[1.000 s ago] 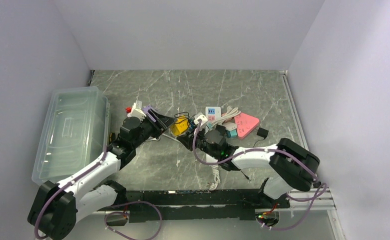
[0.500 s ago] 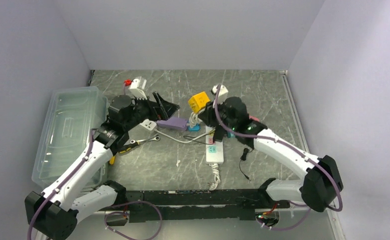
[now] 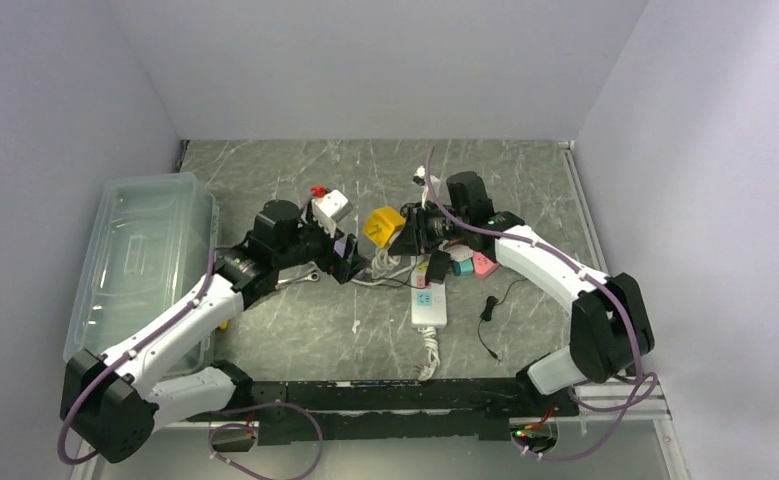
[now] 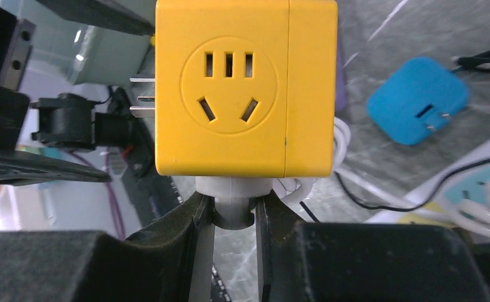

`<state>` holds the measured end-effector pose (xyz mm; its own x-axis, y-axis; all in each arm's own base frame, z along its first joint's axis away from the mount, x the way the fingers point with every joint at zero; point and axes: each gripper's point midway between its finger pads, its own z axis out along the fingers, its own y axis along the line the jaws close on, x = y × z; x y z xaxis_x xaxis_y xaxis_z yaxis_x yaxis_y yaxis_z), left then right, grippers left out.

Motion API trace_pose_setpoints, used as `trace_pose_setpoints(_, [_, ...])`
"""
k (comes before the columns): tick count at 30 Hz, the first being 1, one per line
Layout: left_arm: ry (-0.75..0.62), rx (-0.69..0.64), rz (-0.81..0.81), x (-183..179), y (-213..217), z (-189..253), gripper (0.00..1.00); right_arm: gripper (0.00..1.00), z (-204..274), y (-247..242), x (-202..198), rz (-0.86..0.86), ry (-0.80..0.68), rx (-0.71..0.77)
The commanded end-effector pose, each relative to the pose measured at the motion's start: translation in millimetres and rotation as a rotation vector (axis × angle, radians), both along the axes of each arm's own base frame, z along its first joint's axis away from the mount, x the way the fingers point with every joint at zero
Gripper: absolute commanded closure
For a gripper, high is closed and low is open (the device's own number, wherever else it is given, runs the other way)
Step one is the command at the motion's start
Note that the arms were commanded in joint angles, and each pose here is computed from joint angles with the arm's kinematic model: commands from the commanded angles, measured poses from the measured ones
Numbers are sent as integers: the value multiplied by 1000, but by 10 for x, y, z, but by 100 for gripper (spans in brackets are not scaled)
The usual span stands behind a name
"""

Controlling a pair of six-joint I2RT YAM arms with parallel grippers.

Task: Pull the plug off the socket
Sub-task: Remove the plug from the socket.

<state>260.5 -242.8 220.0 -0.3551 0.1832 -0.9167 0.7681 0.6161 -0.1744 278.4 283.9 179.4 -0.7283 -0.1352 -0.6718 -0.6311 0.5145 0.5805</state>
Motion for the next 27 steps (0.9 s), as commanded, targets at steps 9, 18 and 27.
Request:
trace_pose_setpoints(9, [-138,84,-15,257,-236,-113,0,100,479,348,-173,196,-20,209])
trace_pose_setpoints(18, [-184,91,39,402,-226,-81,0,100,380,444,-297,252,-34,187])
trace_pose_setpoints(27, [-208,138,29,359,-139,-75,0,100,276,446,-299,254,-31,147])
